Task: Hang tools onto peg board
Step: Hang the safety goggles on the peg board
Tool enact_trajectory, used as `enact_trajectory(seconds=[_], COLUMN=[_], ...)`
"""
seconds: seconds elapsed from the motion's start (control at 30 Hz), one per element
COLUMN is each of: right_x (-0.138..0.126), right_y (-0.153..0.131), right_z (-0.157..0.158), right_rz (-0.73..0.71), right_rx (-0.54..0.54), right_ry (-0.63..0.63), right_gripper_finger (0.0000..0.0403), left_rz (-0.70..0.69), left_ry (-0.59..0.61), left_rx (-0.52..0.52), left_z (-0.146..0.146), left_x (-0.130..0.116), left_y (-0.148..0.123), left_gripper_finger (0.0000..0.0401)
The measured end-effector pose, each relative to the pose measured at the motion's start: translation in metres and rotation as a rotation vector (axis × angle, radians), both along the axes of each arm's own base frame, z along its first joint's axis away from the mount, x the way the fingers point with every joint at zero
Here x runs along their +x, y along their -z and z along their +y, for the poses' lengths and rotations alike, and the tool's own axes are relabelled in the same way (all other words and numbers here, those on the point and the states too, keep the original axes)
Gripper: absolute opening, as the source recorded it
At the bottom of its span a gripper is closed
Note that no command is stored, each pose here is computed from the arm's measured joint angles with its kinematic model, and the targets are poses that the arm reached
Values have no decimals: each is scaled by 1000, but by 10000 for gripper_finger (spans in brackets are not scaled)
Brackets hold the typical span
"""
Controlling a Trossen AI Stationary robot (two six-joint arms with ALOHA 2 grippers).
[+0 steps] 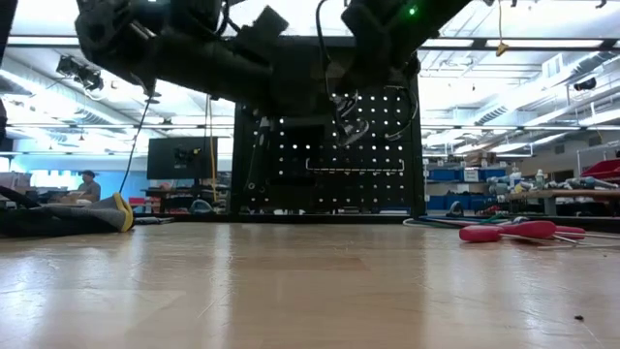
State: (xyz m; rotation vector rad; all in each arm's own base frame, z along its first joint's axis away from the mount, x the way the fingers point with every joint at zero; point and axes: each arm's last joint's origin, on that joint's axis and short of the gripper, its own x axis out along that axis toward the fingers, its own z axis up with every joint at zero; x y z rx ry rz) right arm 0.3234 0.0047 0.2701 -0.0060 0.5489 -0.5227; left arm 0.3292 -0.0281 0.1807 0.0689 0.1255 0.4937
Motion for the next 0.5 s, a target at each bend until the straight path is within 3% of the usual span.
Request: enact_trajectory(seconds=[0.13, 0.23, 0.33, 0.5], right_x=[-2, -1, 5, 20], right_y=[-1, 3, 9, 15], right_z=[1, -4, -6, -6], right_rz=[17, 75, 113, 112], right_rx=[-72, -274, -446, -539], right_ry=[38, 150, 185, 156], right_gripper_finger=[14, 14, 14, 14], left_rz=[18, -13, -85, -129], left_ry=[36, 6, -38, 4], left_rx=[58, 119, 143, 149], left_z=[-8, -16, -14, -7], left_x=[-9, -22, -38, -46], left_y=[-20, -44, -71, -83], left_gripper_finger=[95, 95, 95, 95])
